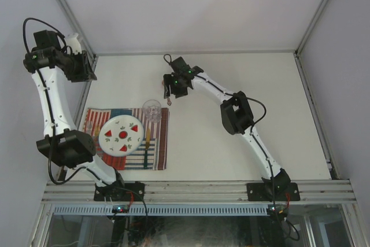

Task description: Set the dinner table for one person

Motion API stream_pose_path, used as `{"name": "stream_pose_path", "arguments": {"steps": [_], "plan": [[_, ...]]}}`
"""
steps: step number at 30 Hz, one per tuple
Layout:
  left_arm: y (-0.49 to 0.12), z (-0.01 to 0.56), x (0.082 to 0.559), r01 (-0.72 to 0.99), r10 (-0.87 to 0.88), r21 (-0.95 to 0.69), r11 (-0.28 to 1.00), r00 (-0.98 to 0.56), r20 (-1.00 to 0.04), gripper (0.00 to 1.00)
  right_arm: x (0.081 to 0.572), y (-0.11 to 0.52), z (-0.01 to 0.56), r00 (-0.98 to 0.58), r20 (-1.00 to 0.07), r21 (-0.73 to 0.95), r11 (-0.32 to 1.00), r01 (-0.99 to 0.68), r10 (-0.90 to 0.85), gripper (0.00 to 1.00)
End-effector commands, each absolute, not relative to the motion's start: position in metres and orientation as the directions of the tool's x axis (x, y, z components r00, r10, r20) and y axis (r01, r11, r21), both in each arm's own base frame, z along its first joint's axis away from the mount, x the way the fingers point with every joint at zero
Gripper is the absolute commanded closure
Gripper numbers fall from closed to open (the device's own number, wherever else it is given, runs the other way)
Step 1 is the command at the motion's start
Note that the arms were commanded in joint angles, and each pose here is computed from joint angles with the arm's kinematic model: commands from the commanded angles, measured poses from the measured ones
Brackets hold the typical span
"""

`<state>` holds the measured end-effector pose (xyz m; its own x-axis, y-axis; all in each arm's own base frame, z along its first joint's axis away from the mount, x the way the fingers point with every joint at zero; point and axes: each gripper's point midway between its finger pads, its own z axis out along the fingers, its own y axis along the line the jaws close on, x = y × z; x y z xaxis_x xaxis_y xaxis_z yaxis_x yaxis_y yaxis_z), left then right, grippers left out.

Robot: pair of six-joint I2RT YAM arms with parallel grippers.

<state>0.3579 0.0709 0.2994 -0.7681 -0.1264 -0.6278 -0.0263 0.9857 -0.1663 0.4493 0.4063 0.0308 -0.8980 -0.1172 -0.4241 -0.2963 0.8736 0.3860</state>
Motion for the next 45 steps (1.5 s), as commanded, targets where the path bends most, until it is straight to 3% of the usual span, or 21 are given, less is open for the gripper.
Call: {"name": "stream_pose_path", "arguments": {"steps": [1,9,16,19,23,31,39,45], "plan": [[0.069,0.305,0.340,-0.045,-0.164,-0.199,0.979,-0.753,-0.637,0.64,0.450,0.453,0.047,-0.888,-0.453,0.558,0.752,-0.351,-0.079,0.38],[0.074,0.302,0.330,-0.084,-0.186,-0.187,0.979,-0.752,-0.633,0.64,0.445,0.455,0.016,-0.909,-0.409,0.556,0.771,-0.311,-0.072,0.39],[0.075,0.299,0.329,-0.111,-0.212,-0.196,0.974,-0.752,-0.624,0.64,0.444,0.444,0.011,-0.875,-0.464,0.432,0.827,-0.359,-0.138,0.41],[0.074,0.297,0.329,-0.123,-0.225,-0.203,0.971,-0.752,-0.619,0.64,0.447,0.434,0.007,-0.870,-0.470,0.368,0.864,-0.343,-0.146,0.55],[0.074,0.296,0.328,-0.130,-0.230,-0.203,0.971,-0.751,-0.619,0.64,0.448,0.425,0.005,-0.864,-0.473,0.315,0.883,-0.347,-0.171,0.84],[0.076,0.296,0.327,-0.134,-0.226,-0.193,0.972,-0.753,-0.618,0.64,0.449,0.384,-0.004,-0.887,-0.424,0.193,0.939,-0.286,-0.183,1.00],[0.076,0.295,0.326,-0.135,-0.226,-0.190,0.972,-0.749,-0.623,0.63,0.427,0.313,-0.017,-0.931,-0.341,0.039,0.988,-0.151,-0.129,1.00],[0.073,0.292,0.325,-0.130,-0.229,-0.200,0.971,-0.743,-0.629,0.64,0.412,0.278,0.006,-0.902,-0.416,-0.070,0.993,-0.097,-0.117,1.00]]}}
